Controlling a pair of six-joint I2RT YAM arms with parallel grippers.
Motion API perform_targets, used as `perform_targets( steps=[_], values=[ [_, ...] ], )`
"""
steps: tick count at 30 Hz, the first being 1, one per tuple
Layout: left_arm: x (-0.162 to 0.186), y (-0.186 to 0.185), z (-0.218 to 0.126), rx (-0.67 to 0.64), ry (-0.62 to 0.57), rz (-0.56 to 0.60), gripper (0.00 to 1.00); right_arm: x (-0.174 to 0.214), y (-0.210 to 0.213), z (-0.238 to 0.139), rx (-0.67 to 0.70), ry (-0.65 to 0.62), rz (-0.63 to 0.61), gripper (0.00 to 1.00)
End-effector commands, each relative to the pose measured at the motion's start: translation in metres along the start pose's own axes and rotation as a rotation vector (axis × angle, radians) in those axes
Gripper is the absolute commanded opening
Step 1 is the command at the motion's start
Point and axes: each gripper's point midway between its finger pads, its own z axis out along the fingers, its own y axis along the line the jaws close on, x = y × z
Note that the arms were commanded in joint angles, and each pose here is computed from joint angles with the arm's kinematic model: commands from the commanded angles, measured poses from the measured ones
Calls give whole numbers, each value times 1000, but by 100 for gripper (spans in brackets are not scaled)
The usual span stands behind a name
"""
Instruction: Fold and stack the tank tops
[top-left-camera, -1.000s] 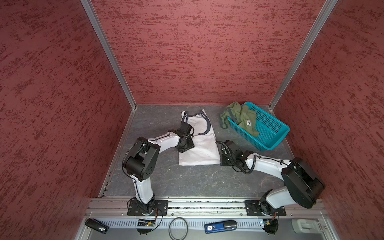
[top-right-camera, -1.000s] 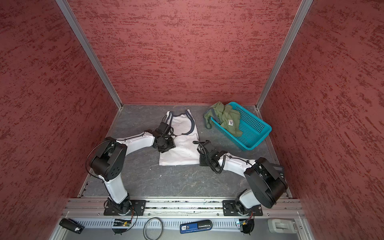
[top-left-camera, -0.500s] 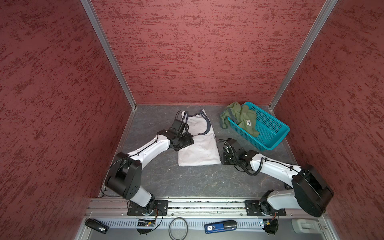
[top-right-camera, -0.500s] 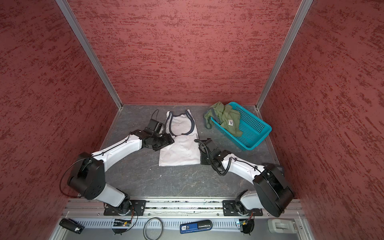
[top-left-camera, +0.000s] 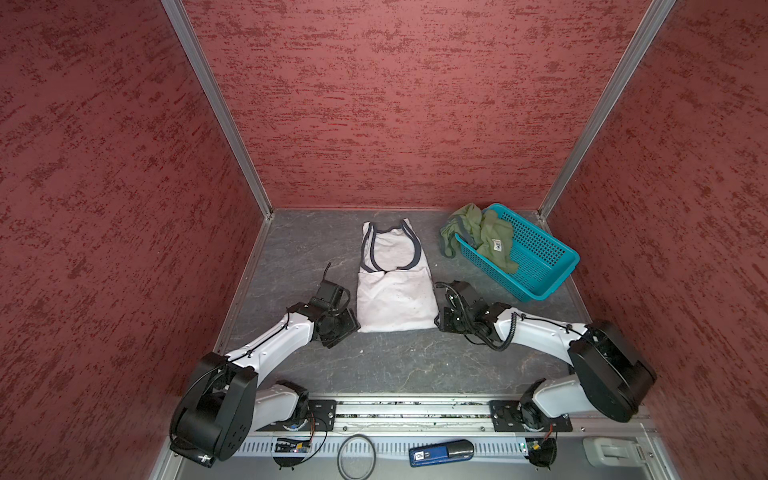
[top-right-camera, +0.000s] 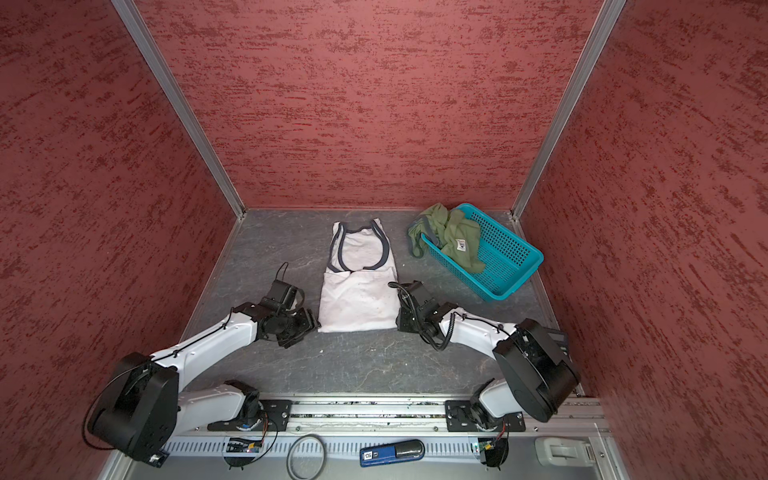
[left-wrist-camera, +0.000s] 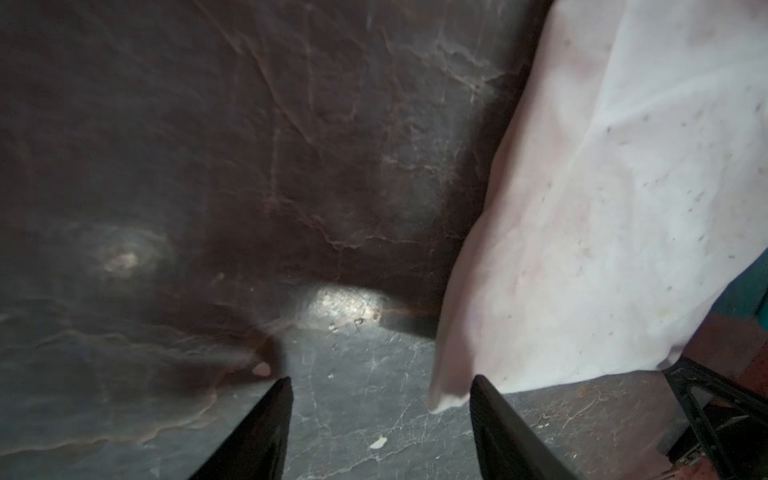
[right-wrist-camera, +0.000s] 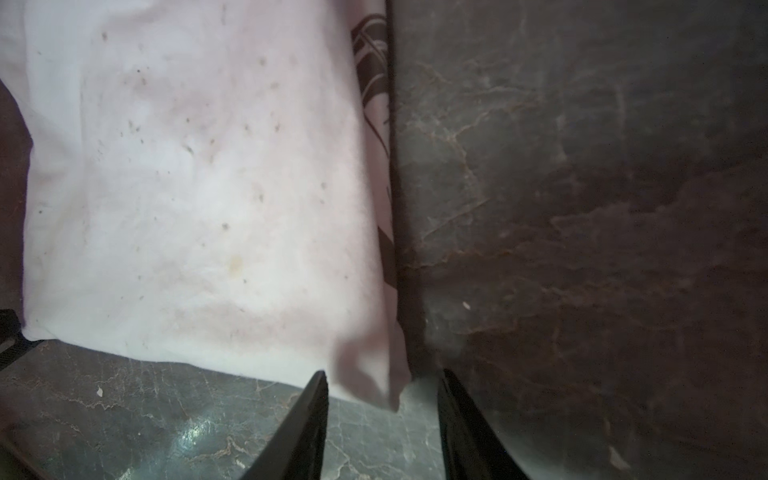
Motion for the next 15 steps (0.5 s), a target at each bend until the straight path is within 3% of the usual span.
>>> perform_targets(
  steps=[1, 7, 15],
  values=[
    [-1, -23, 6, 100, -5, 5, 65, -1, -2, 10, -10, -8, 36, 44],
    [10, -20, 22, 74, 24, 8, 56, 7, -4, 21, -24, 17, 42, 38],
    [10, -37, 22, 97, 24, 40, 22, 8, 5, 18, -67, 22, 36, 9]
  ],
)
